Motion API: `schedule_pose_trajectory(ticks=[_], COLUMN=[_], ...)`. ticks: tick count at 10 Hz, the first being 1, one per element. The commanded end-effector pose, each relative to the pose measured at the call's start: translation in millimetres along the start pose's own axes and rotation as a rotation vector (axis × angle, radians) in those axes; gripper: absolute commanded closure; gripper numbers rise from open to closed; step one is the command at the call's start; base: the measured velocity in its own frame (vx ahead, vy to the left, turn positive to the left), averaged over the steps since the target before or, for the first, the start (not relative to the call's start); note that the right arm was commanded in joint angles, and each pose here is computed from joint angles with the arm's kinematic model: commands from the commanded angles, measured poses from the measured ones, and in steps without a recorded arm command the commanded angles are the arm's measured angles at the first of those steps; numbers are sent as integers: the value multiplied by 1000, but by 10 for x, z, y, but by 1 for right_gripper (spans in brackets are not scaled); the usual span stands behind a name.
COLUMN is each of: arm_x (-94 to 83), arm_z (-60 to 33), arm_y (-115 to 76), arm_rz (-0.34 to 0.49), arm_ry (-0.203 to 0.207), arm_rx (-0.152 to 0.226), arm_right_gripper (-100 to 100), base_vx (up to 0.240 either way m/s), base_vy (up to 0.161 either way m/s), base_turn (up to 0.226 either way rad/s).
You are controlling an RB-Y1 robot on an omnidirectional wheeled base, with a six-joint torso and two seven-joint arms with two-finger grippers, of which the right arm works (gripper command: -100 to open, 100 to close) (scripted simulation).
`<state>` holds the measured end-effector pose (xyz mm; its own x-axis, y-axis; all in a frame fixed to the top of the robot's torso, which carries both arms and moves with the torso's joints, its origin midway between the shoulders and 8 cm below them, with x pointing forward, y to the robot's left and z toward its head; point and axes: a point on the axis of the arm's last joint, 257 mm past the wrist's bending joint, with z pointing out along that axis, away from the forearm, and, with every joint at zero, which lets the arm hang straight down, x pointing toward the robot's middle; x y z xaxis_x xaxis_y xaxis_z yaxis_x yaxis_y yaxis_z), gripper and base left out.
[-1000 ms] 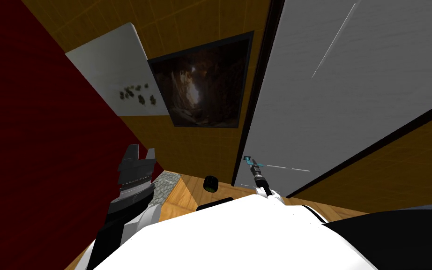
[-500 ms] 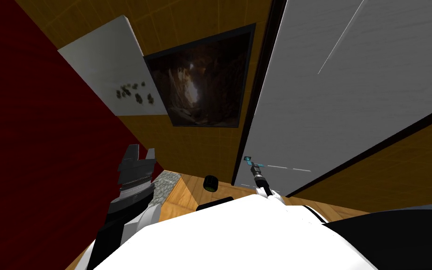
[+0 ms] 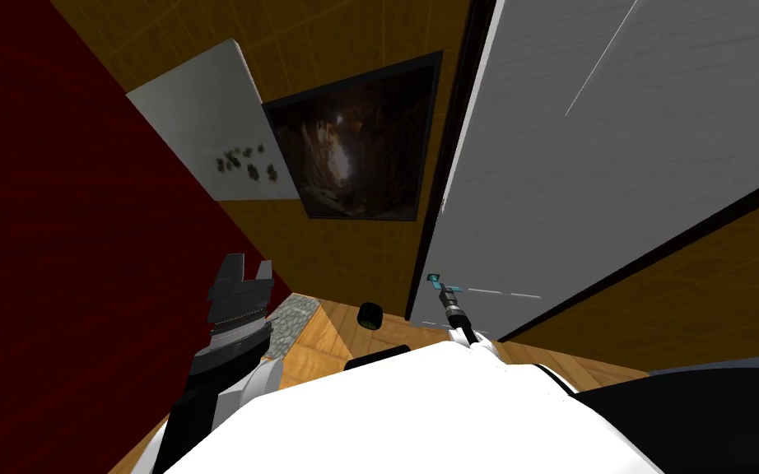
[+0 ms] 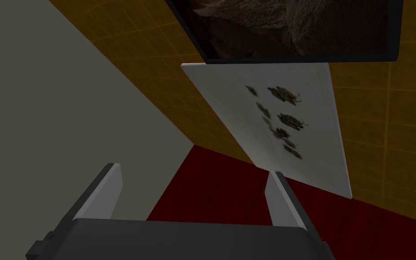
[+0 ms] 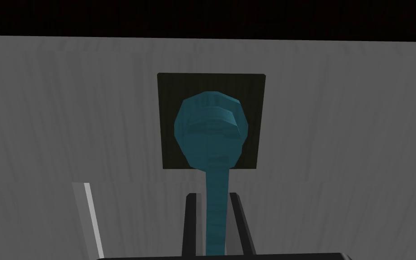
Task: Pull the door open
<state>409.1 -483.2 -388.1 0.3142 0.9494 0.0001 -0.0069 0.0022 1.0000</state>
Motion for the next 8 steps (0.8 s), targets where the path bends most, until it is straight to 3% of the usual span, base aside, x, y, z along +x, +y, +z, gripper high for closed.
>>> schedule_pose_trajectory(ticks=[1, 4, 8], arm_x=[49, 281, 463], arm_z=[6, 31, 52], arm_y=[-27, -46, -45], arm_rz=[1, 1, 0], arm_ry=[11, 71, 118], arm_rx=[2, 7, 7], arm_right_gripper=[100, 100, 100], base_vx=[-135, -218, -211], base_vy=[-35, -87, -43], base_turn=[26, 107, 66])
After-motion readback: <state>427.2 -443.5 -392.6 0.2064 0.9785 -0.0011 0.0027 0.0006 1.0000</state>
